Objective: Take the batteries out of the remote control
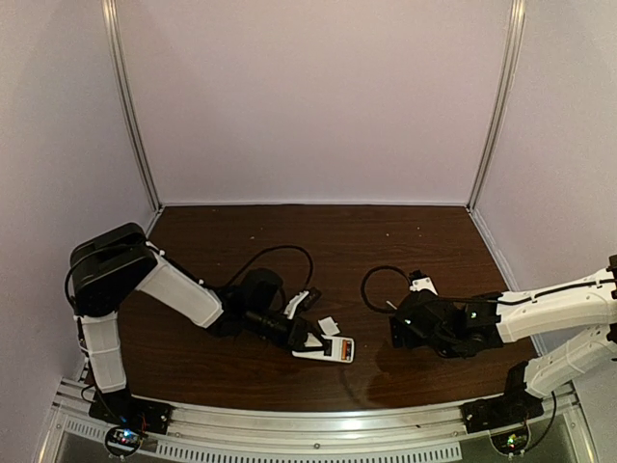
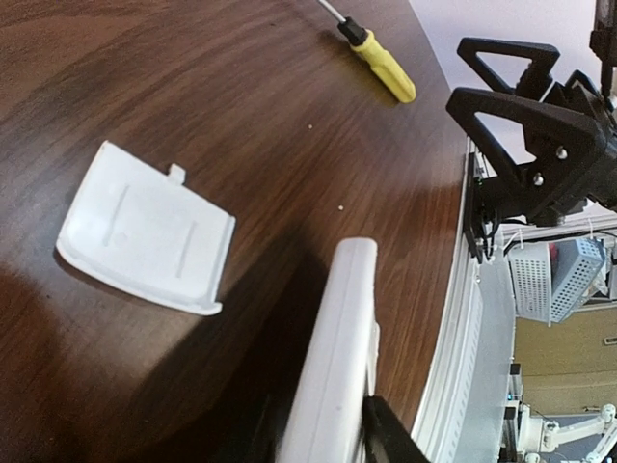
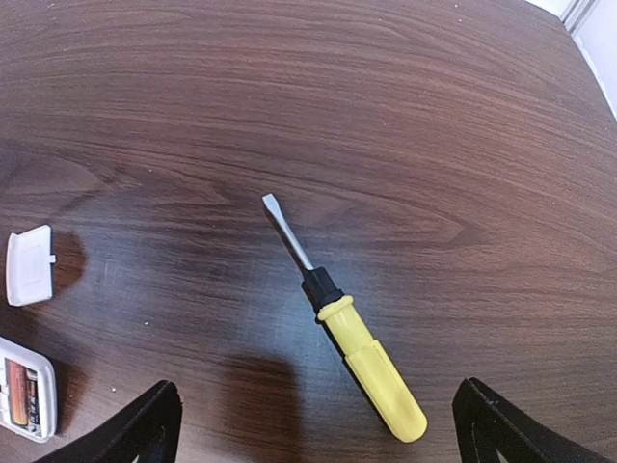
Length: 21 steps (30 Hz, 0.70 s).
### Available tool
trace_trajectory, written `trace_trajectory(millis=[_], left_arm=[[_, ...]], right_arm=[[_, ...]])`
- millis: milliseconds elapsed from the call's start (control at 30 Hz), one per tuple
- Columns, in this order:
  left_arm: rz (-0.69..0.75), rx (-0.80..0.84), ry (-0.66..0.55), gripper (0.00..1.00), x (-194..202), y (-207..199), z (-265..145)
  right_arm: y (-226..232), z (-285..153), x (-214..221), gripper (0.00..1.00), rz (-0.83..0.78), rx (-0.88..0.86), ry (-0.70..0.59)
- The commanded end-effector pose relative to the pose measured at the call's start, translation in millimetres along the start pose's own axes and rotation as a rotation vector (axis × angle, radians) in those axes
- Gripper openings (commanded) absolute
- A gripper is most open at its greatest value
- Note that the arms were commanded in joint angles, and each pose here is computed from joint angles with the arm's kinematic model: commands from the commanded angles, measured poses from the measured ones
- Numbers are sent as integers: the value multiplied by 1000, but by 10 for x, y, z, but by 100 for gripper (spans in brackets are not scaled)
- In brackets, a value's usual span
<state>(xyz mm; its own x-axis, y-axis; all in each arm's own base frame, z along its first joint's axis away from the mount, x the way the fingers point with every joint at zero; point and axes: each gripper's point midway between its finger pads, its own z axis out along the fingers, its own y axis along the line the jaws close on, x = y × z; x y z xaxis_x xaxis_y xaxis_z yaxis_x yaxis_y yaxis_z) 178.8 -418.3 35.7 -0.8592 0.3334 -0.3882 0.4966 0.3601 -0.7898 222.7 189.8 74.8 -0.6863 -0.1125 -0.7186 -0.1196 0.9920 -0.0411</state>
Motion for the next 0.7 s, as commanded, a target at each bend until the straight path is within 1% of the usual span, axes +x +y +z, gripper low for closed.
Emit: trace_trajectory(millis=[0,67,233,400,533,667], left_arm=[[18,-100,11,36,18,200,37],[23,-118,11,42,15,231,34],[36,-185,9,66,-7,344,15],[45,-274,2,81,-28,464,-42],[51,-369,-11,87,-55,587,-125],[57,-429,-14,88,-73,665,-181]], right_arm=[[-50,21,13,100,-4,20,-2],[-45,25,9,100,-3,20,-3],[-40,35,19,100,-8,23,5],[-61,51,34,100,-15,35,8],[-104,86,67,100,-17,50,18],[-151,119,84,100,-13,60,25]])
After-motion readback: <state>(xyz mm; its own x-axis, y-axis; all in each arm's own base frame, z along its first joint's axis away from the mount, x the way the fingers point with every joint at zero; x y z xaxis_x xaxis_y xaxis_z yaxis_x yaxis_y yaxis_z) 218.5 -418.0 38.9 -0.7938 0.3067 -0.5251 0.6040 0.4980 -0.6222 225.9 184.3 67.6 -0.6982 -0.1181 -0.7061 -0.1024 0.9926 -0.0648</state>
